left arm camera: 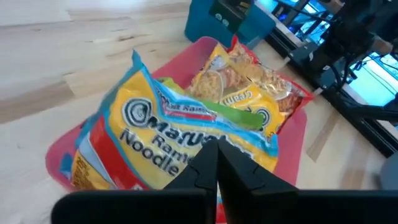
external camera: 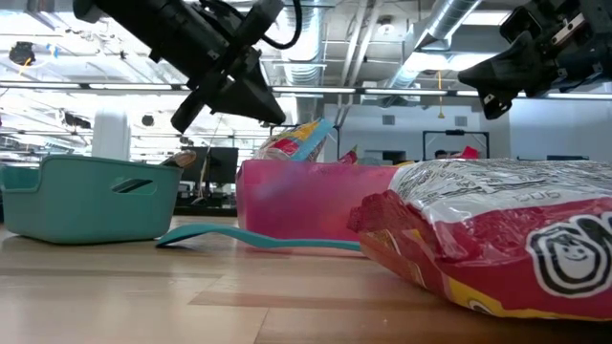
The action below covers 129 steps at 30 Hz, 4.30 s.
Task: Pick & Place Food Item
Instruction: Put the blue noodle pack into the red bin, then put the red noodle pack into the red bin
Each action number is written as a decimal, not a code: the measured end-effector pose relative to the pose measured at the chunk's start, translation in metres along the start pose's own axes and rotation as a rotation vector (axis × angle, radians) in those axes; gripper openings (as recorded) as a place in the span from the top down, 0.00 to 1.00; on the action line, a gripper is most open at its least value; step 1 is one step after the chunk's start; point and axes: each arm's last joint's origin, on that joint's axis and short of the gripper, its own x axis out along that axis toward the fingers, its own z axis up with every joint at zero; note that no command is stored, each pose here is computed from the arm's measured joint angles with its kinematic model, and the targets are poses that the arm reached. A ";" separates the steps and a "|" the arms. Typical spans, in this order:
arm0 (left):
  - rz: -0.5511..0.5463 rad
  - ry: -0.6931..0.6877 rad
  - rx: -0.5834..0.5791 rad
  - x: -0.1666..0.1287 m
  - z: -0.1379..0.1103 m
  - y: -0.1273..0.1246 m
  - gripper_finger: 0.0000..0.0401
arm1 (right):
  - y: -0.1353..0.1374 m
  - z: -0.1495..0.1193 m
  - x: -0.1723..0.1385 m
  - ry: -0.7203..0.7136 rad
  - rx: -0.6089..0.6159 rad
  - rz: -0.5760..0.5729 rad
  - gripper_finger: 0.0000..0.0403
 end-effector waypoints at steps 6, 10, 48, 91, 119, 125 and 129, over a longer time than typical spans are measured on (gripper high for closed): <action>0.008 0.032 0.024 0.008 -0.007 0.002 1.00 | 0.000 0.000 0.000 0.000 0.000 0.000 1.00; 0.015 0.052 0.037 0.015 -0.015 0.004 1.00 | 0.000 0.000 0.000 0.000 0.000 0.000 1.00; 0.028 0.032 0.052 0.006 -0.013 0.003 1.00 | 0.000 0.000 0.000 0.000 0.000 0.000 1.00; -0.656 0.014 0.549 -0.085 -0.030 -0.058 1.00 | 0.000 0.000 0.000 0.000 0.000 0.000 1.00; -0.586 -0.027 0.512 -0.066 -0.015 -0.054 1.00 | 0.000 0.000 0.000 0.000 0.000 0.000 1.00; -0.632 -0.006 0.533 -0.068 -0.003 -0.051 1.00 | 0.000 0.000 0.000 0.000 0.000 0.000 1.00; -0.730 0.043 0.530 -0.074 0.011 -0.048 1.00 | 0.000 0.000 0.000 0.000 0.000 0.000 1.00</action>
